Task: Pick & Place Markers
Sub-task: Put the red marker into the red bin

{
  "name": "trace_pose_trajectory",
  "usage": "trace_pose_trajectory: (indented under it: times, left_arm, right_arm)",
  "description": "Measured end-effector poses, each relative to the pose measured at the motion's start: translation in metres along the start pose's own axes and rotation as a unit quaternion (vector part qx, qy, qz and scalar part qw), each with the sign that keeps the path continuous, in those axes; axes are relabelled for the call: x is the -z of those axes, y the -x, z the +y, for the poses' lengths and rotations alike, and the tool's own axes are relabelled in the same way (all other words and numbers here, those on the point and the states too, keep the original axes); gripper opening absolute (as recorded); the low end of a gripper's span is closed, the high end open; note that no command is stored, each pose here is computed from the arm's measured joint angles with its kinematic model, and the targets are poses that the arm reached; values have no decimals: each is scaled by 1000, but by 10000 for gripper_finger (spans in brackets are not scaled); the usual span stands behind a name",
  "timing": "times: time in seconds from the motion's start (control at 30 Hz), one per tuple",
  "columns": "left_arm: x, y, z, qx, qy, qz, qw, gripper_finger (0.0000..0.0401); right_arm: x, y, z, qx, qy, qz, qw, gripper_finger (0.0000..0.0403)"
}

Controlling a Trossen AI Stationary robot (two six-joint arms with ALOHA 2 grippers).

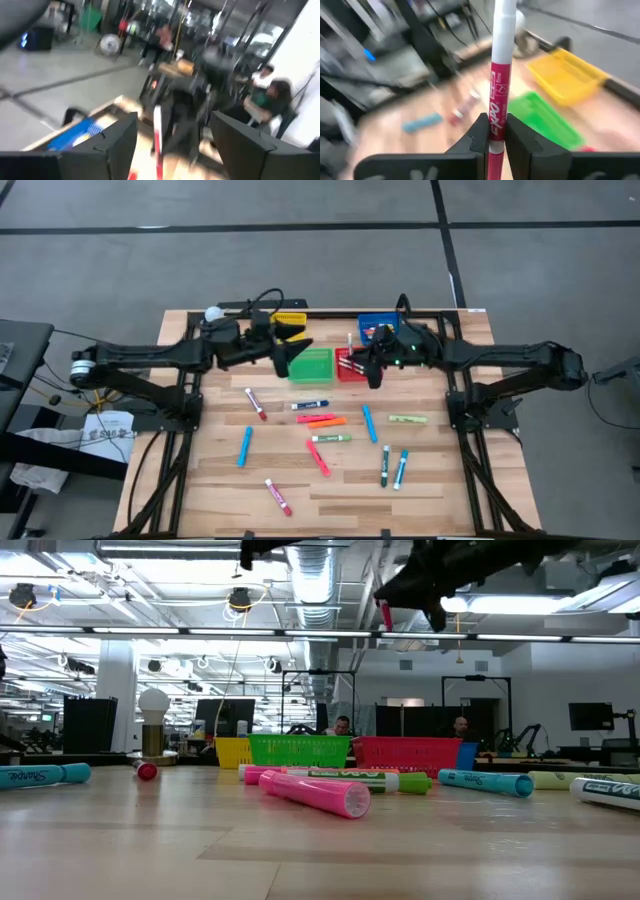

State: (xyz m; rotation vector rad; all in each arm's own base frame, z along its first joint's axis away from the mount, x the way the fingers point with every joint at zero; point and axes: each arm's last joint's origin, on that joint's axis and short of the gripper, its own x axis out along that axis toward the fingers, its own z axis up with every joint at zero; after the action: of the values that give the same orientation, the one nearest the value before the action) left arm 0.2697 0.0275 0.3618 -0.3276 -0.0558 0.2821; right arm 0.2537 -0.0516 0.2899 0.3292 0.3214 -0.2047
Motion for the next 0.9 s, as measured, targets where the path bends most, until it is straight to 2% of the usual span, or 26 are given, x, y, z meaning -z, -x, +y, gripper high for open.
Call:
trace_pose_trajectory:
  times: [0.1, 0.2, 0.3, 0.43, 0.7, 0.9]
  left_arm:
    - [4, 12, 1, -1, -3, 12, 1000, 249]
    - [18, 22, 6, -12, 0, 24, 1000, 247]
    - [37, 32, 10, -27, 20, 26, 999, 246]
    - [60, 44, 14, -24, 43, 16, 999, 247]
    - [100, 66, 22, -25, 85, 21, 996, 244]
    - [113, 70, 26, -25, 105, 30, 994, 244]
  right_arm:
    - [-18, 2, -8, 36, 55, 52, 997, 28]
    - [-33, 1, -17, 65, 100, 104, 987, 28]
    - [-42, -2, -27, 97, 135, 162, 973, 34]
    - [-45, -15, -39, 108, 171, 229, 952, 32]
    - [-14, -53, -58, 88, 200, 363, 906, 38]
    - [14, -82, -70, 71, 212, 427, 876, 35]
